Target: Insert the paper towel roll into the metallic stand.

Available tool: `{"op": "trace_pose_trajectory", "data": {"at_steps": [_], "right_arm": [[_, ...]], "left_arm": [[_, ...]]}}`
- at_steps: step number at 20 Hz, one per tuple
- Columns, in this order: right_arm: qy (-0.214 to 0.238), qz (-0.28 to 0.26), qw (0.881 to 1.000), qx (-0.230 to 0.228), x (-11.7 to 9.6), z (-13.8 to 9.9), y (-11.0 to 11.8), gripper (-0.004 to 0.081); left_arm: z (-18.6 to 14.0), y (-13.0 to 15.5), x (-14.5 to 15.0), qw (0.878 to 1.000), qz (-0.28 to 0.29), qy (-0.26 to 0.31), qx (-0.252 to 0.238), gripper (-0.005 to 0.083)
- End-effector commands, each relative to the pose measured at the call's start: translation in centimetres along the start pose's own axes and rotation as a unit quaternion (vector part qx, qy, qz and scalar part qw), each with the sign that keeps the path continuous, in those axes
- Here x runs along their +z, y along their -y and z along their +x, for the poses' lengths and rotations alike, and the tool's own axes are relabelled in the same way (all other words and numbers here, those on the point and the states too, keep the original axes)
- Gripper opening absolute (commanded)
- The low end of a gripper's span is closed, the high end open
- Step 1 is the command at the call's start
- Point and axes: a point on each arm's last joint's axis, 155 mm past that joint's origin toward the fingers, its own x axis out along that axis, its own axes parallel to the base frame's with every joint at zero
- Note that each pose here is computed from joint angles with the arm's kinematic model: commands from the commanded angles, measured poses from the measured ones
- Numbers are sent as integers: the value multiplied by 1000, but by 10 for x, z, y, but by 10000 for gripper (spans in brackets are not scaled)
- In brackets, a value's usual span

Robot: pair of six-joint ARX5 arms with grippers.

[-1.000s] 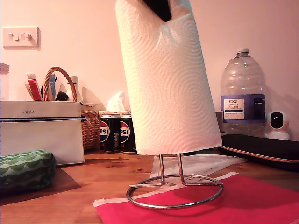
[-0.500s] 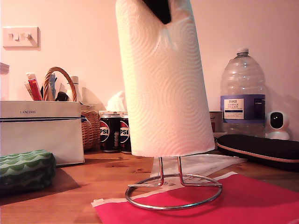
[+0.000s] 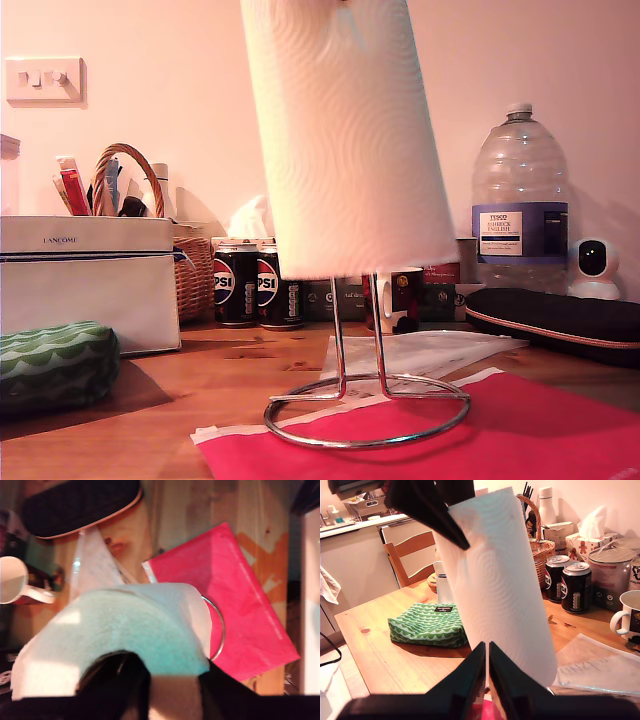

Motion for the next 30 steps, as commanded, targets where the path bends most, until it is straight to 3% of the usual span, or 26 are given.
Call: {"op": "trace_pose_trajectory", "data": {"at_steps": [1,5,10,14,17,24,30], "right_arm": [[2,-1,1000,2,3,0,-1,-13],[2,-1,1000,2,3,0,-1,-13],[2,-1,1000,2,3,0,-1,-13],[3,-1,1000,0,3,0,0,-13],[3,-1,1000,-10,3,0,3,-13],[18,-6,1000,-11,10,0,3,-13],[18,-20,995,-98,11,-4,35,-13]], "left_arm": [[-14,-3,10,1000,2,23,16,172],[-14,-3,10,1000,-7,24,13,248],[-14,0,11,1000,-8,23,11,253],[-20,1,13,999,-6,30,15,141],[-32,-1,16,999,-5,45,25,-26],[-65,3,25,995,-24,91,33,-24],[-107,-10,28,981,-88,175,14,-24]]}}
